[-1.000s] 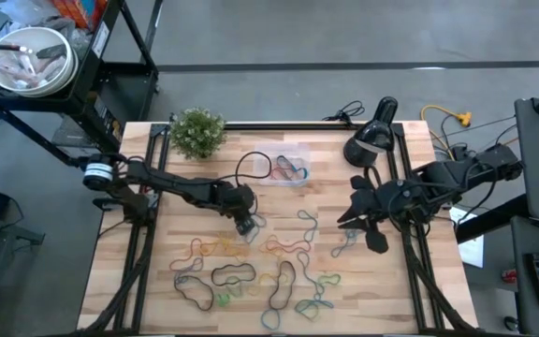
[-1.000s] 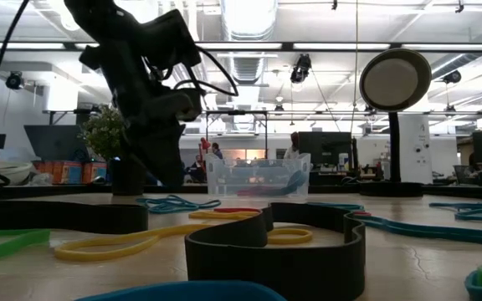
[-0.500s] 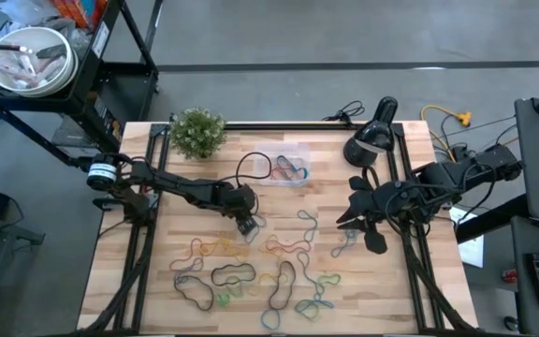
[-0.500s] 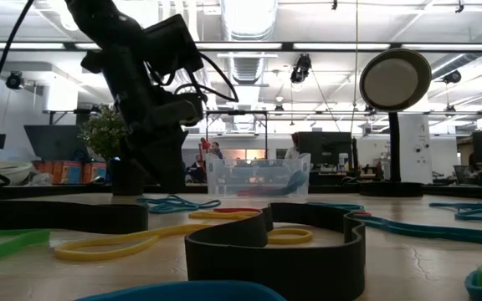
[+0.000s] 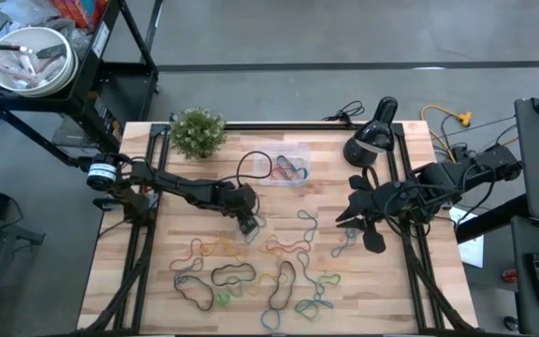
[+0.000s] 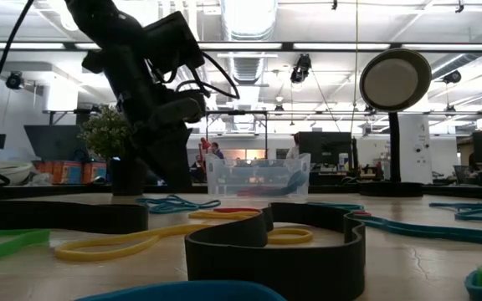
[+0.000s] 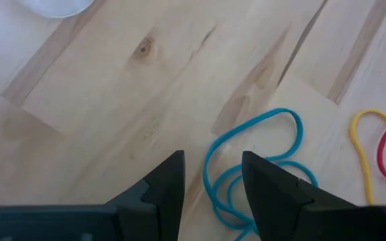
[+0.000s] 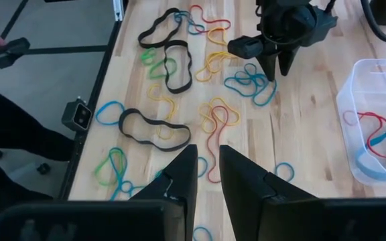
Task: Pick and place rubber bands into bin
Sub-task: Put the blue rubberband into the transparent bin
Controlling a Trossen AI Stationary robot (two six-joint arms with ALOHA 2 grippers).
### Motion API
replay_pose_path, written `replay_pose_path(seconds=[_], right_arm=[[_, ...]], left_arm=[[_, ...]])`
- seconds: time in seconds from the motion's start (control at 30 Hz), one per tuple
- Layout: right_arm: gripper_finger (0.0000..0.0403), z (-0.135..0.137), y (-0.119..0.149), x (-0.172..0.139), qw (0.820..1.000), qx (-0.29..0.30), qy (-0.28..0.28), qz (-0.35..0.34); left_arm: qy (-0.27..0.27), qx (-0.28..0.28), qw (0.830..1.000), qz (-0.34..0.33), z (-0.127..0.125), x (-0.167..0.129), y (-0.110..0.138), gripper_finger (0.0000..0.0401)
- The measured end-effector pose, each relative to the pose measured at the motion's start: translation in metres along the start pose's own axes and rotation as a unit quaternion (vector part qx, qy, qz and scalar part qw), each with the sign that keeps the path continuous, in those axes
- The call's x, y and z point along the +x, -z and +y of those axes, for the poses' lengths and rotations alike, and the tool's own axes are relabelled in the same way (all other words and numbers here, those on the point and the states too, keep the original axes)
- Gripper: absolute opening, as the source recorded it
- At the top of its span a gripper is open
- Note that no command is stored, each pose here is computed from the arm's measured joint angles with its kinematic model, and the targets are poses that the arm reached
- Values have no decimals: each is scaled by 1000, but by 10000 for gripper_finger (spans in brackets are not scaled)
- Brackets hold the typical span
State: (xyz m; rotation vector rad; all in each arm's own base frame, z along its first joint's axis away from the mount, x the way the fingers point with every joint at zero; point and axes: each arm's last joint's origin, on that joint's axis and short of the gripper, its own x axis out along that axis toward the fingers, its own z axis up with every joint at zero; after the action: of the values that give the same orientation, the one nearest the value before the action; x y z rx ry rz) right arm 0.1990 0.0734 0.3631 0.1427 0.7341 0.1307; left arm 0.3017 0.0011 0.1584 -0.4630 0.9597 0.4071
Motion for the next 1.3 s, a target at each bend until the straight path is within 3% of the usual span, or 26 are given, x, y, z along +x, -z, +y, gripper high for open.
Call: replay_pose_path(seconds=[0.47, 0.77, 1.3], right_arm=[[57, -1, 0, 0, 1000, -21, 12, -4], [57, -1, 0, 0, 1000, -25, 13, -4], [56, -1, 0, 0, 1000, -20, 13, -4]], left_arm=[[4, 40, 999, -6, -4, 0, 1, 132], [9, 33, 999, 19, -7, 20, 4, 132], [8, 26, 1000, 15, -6, 21, 0, 130]])
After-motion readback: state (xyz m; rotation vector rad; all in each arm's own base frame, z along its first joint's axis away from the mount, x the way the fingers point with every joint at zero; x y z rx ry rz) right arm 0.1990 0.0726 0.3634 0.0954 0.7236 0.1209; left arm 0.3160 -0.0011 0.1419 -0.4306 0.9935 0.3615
